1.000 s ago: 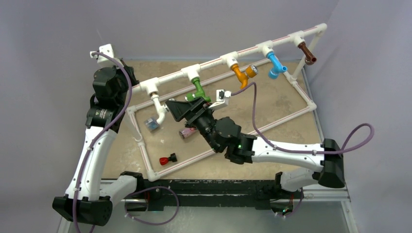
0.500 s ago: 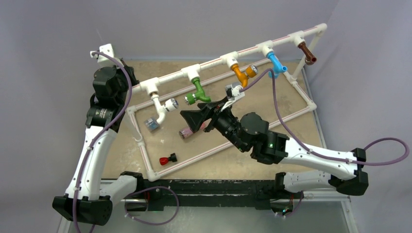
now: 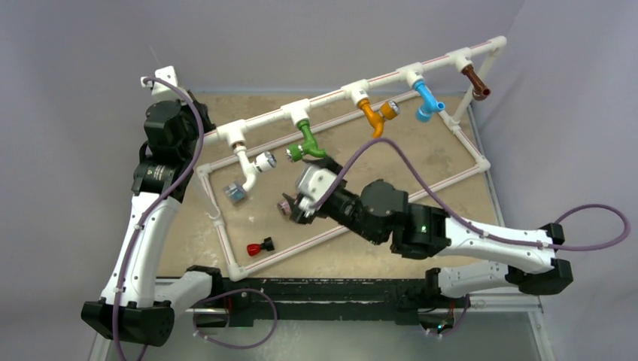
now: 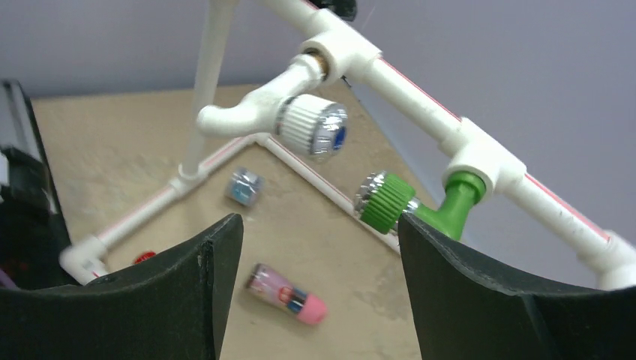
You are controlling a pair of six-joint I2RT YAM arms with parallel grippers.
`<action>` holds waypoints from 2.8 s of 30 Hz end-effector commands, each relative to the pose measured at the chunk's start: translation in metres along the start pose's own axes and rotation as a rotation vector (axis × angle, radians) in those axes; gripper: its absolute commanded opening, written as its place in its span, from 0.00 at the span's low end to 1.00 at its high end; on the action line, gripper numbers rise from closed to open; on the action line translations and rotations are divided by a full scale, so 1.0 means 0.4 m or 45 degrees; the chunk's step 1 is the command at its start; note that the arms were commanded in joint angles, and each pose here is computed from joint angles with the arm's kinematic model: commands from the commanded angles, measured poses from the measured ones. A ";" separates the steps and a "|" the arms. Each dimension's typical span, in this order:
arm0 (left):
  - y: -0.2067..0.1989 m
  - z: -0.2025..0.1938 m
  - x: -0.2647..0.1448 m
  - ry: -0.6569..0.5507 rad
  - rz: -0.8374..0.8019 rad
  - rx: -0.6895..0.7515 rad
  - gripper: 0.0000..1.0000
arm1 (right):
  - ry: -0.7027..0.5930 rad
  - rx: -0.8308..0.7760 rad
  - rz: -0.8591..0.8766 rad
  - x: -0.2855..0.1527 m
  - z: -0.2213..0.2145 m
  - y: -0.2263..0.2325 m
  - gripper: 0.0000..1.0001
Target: Install the water faucets
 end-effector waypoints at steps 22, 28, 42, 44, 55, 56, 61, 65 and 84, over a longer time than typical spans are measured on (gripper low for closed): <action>0.042 -0.170 -0.025 0.429 0.030 0.116 0.00 | -0.120 -1.596 -0.496 0.071 0.112 0.061 0.80; 0.041 -0.168 -0.028 0.426 0.023 0.116 0.00 | -0.186 -1.658 -0.431 0.122 0.124 0.109 0.80; 0.043 -0.169 -0.032 0.422 0.016 0.118 0.00 | -0.082 -1.659 -0.214 0.214 0.084 0.150 0.79; 0.043 -0.172 -0.030 0.426 0.016 0.119 0.00 | -0.048 -1.649 -0.202 0.213 0.071 0.145 0.78; 0.040 -0.172 -0.026 0.430 0.009 0.117 0.00 | -0.013 -1.531 -0.338 0.112 0.061 0.069 0.78; 0.040 -0.172 -0.026 0.430 0.009 0.117 0.00 | -0.003 -1.531 -0.333 0.106 0.054 0.067 0.78; 0.040 -0.174 -0.023 0.432 0.011 0.118 0.00 | 0.013 -1.524 -0.251 0.108 0.020 0.090 0.78; 0.040 -0.175 -0.022 0.435 0.010 0.118 0.00 | -0.031 -1.542 -0.184 0.136 0.009 0.127 0.77; 0.037 -0.180 -0.021 0.440 -0.002 0.124 0.00 | 0.000 -1.657 -0.271 0.265 0.034 0.090 0.75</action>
Point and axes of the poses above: each gripper's point midway between its finger pads, its own x axis out along the fingers, its own y axis along the line the jaws close on, z = x × y, the point moved 7 cm from there along -x, back along the fingers, and after that the axes turned 13 degrees about -x, right-handed, at the moved point
